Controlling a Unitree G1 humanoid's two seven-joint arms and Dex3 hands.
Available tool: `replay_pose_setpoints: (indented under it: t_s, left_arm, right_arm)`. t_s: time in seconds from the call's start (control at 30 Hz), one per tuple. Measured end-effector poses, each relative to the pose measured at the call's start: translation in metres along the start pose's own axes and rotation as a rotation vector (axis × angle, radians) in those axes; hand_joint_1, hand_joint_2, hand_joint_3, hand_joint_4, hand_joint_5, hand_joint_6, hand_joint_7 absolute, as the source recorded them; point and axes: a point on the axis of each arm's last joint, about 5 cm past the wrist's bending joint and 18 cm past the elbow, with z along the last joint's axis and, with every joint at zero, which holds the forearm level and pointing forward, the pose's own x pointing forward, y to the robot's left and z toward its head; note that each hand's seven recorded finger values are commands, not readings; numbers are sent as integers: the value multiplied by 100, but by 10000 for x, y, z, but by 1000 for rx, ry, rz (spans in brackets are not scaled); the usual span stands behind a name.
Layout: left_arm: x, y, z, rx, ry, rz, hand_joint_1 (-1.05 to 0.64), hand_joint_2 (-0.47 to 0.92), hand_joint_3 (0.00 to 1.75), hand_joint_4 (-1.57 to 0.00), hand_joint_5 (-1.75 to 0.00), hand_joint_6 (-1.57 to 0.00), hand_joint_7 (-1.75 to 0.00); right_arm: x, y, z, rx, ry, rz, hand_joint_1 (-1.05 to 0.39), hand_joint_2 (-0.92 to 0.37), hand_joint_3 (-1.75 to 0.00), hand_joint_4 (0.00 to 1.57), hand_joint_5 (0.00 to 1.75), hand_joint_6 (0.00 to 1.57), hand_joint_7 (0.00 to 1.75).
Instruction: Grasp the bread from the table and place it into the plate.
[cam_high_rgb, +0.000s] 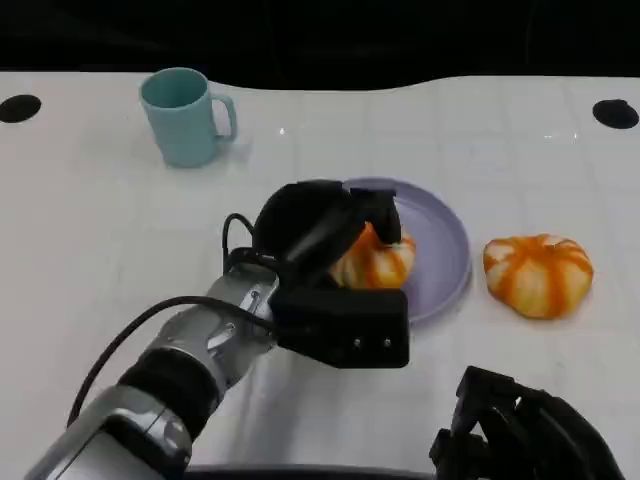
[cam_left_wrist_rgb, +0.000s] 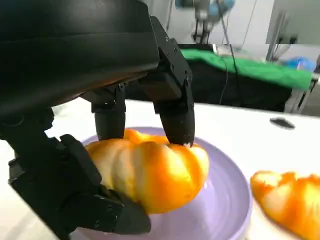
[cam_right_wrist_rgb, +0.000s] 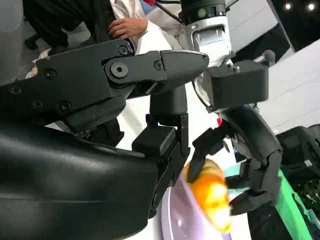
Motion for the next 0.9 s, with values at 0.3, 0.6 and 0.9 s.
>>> replay_pose_setpoints:
  t_s: [0.3,0.6,0.9]
  left_arm:
    - [40,99,8,66,24,-105,-70,92,5,-29,-28,-22,0]
    - [-46,182,2,105,5,-67,-74,92,10,-34,-28,-21,-3]
    - [-364,285,-141,-94,1,55,-69,92,7,-46,-35,-32,-6]
  right_arm:
    - [8,2,-4,-6,-8,11,-71,-92,-23,85,160,75,136]
    - [16,-4,-7,-6,-6,10,-71,-92,-23,85,162,76,137]
    - [42,-12,-12,-1,-5,11,-71,-92,-24,85,162,75,138]
